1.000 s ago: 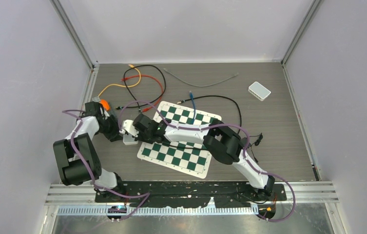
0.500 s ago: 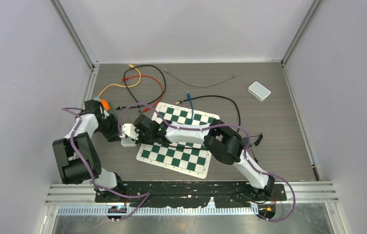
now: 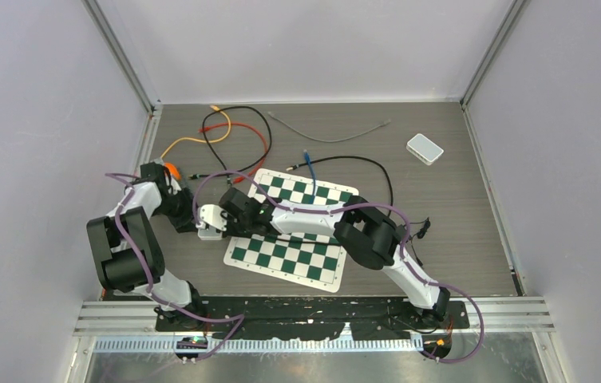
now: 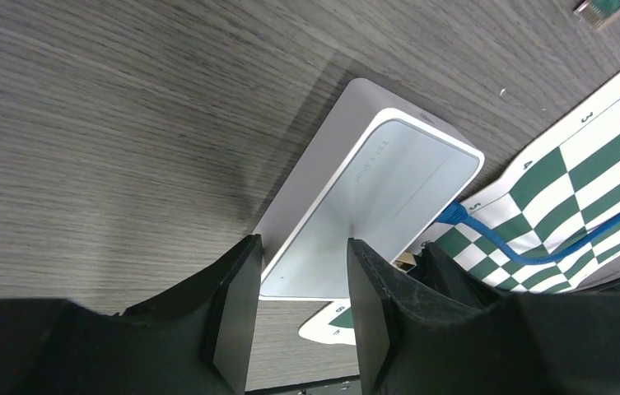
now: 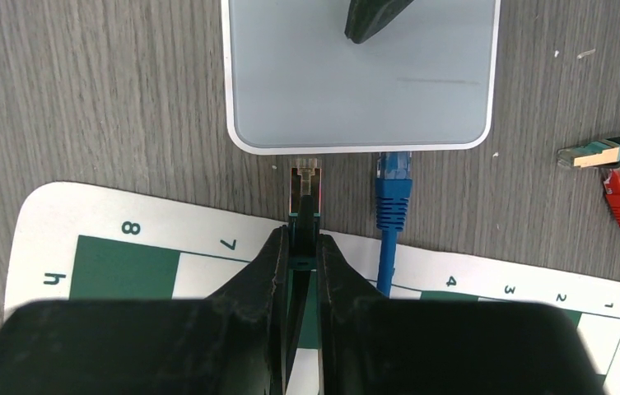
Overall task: Insert the plug into the switch port
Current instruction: Insert the connector into the switch port.
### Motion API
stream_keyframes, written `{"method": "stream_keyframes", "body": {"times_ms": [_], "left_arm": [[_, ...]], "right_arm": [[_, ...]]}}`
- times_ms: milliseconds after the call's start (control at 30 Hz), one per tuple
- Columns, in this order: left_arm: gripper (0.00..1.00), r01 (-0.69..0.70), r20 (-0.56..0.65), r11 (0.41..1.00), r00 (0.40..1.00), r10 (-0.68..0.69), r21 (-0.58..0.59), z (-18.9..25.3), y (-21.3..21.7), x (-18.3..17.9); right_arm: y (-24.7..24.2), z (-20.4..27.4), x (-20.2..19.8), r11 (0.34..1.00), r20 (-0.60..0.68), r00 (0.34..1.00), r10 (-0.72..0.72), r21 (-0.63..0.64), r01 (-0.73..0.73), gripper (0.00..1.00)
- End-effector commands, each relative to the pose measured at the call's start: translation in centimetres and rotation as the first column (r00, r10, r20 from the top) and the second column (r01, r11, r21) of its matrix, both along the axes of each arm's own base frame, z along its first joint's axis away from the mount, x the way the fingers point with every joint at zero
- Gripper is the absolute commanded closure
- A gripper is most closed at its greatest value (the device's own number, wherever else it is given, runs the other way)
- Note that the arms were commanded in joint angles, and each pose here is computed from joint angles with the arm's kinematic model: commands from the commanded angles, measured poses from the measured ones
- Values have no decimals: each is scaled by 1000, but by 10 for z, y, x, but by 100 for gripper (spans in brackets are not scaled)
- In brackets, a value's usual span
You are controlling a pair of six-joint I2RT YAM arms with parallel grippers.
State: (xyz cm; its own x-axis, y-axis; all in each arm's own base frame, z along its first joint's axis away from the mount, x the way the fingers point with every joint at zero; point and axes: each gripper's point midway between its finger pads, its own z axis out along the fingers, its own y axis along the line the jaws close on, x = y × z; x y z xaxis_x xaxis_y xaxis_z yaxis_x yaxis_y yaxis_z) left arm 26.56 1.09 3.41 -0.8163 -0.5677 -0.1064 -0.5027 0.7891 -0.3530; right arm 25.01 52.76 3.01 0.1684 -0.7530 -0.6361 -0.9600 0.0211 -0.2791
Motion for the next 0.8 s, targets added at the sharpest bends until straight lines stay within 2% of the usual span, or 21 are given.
{"method": "stream_keyframes", "body": {"times_ms": [0,200,767], "left_arm": [[56,36,17,999,999,-36,-16,8,-2,6],[56,32,8,999,999,-32,-2,7,1,6],[57,42,34,999,999,-42,-2,13,2,14]], "right_arm": [[8,18,0,999,-20,1000,-3,34,3,95],[0,21,14,997,-1,997,-75,8,75,95],[4,19,11,999,-16,999,-49,-23,49,95]]}}
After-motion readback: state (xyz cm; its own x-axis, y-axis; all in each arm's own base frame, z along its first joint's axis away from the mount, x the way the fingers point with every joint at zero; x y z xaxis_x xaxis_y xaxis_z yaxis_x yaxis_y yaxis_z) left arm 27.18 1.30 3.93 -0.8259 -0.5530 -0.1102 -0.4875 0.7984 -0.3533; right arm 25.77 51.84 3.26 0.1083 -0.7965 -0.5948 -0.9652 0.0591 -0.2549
